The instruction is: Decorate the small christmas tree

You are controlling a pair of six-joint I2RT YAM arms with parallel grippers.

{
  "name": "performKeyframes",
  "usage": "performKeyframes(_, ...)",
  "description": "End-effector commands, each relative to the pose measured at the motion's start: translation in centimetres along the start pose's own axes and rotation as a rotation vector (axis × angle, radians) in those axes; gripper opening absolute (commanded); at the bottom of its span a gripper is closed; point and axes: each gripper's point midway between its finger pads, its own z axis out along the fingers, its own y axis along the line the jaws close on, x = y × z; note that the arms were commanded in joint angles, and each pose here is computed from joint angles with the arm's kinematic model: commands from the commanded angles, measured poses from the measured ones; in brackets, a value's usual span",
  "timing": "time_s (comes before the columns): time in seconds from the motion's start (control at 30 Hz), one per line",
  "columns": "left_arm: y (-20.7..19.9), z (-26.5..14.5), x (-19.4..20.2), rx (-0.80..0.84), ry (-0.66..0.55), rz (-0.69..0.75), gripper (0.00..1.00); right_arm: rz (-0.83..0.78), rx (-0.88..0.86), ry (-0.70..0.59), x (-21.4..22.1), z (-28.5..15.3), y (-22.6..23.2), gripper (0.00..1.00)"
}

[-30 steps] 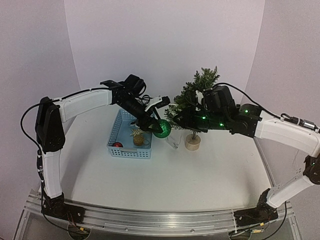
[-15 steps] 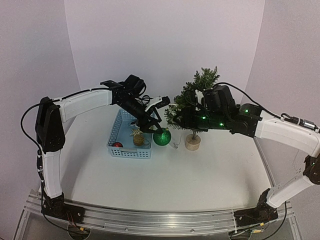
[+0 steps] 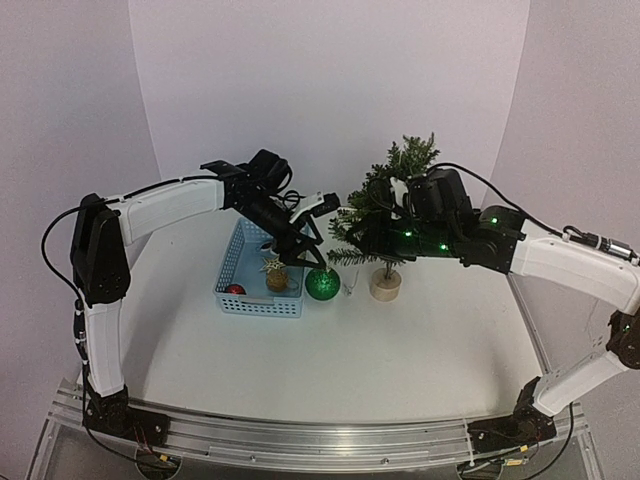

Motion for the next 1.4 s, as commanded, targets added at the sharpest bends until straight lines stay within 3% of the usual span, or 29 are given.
performKeyframes(0.0, -0.8, -3.2, -3.3, -0.01, -0.067, 0.067, 0.84, -0.026, -0.1, -0.054, -2.5, -1.7, 3.0, 0.39)
performKeyframes(0.33, 0.5, -6.6, -4.5, -0.045, -0.107, 0.07, 0.84, -0.134, -0.297, 0.033, -2.0, -2.3, 7.3, 0.41)
performKeyframes(0.5, 3.4, -9.4, -3.8, -0.105, -0.131, -0.008, 0.81, -0.162, -0.345, 0.044, -2.0, -2.9, 8.3, 0.42)
performKeyframes(0.7, 8.1, -10.0, 1.0, -0.246, -0.031, -0.122, 0.78, -0.178, -0.359, 0.039, -2.3, -3.0, 8.7, 0.44)
performKeyframes(0.9, 8.7, -6.7, 8.0, -0.246, 0.147, -0.146, 0.82, -0.191, -0.365, 0.04, -2.4, -2.7, 9.0, 0.45)
performKeyframes(1.13, 9.6, -3.4, 13.2, -0.187, 0.272, 0.063, 0.81, -0.195, -0.381, 0.049, -2.5, -2.5, 9.4, 0.46)
performKeyframes(1.37, 9.9, -1.1, 15.2, -0.142, 0.283, 0.27, 0.73, -0.19, -0.379, 0.05, -2.4, -2.4, 9.4, 0.46)
